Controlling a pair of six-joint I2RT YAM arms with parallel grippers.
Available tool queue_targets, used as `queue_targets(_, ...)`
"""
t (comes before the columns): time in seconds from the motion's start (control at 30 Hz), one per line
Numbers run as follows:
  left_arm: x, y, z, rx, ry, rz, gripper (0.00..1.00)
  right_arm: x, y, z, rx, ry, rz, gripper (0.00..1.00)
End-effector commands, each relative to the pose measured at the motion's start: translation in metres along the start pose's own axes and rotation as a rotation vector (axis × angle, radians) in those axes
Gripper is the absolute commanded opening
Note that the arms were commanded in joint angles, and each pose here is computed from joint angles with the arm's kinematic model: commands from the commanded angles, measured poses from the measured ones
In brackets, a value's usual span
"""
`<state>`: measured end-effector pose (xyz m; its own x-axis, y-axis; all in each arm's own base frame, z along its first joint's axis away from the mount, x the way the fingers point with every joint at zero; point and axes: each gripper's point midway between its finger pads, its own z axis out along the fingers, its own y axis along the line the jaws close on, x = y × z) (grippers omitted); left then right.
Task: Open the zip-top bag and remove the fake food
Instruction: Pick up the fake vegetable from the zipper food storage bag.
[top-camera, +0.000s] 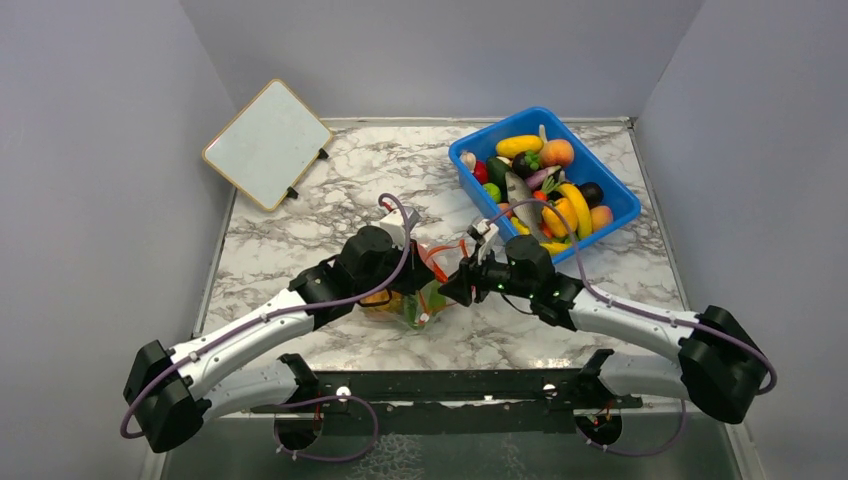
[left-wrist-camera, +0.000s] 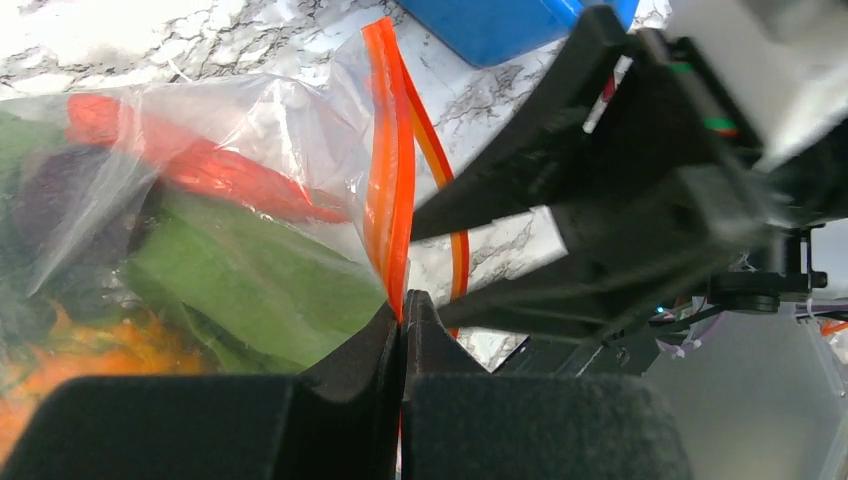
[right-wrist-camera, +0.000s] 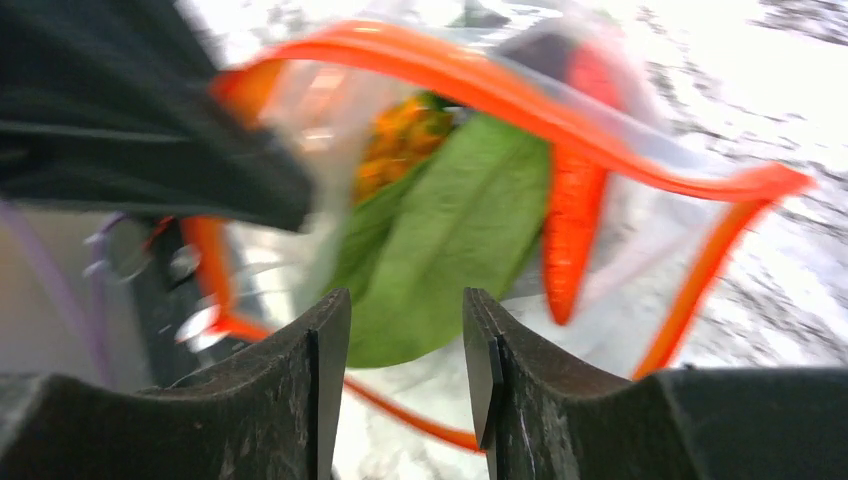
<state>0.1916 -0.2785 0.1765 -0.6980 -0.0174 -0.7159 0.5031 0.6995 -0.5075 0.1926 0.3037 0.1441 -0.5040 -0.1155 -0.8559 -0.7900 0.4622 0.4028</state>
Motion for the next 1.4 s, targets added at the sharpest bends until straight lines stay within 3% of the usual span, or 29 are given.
queue_targets(0.0, -0.005, 0.000, -0.011, -0.005, -0.029, 0.014, 0.00, -0.017, -0.034, 0.016, 0.214, -0.137, -0.033, 0.45)
queue_targets(0.37, 0.000, 0.000, -0.016, 0.003, -0.017, 0.015, 0.00, -0.011, -0.065, 0.040, 0.390, -0.119, -0.153, 0.48)
queue_targets(0.7, 0.002, -0.003, -0.014, 0.016, 0.003, 0.016, 0.00, 0.032, -0.071, 0.068, 0.448, -0.105, 0.054, 0.50)
queue_targets(0.9, 0.010, -0.004, -0.009, 0.030, 0.039, 0.016, 0.00, 0.038, -0.085, 0.069, 0.538, -0.132, 0.127, 0.53)
queue_targets(1.0, 0.012, -0.006, -0.007, 0.041, 0.055, 0.021, 0.00, 0.033, -0.079, 0.070, 0.503, -0.162, 0.135, 0.54)
queue_targets(1.2, 0.016, -0.005, -0.004, 0.041, 0.077, 0.025, 0.00, 0.067, -0.097, 0.075, 0.643, 0.008, 0.214, 0.54)
queue_targets(1.37, 0.017, 0.001, -0.005, 0.016, 0.067, 0.021, 0.00, 0.093, -0.099, 0.073, 0.655, 0.080, 0.268, 0.45)
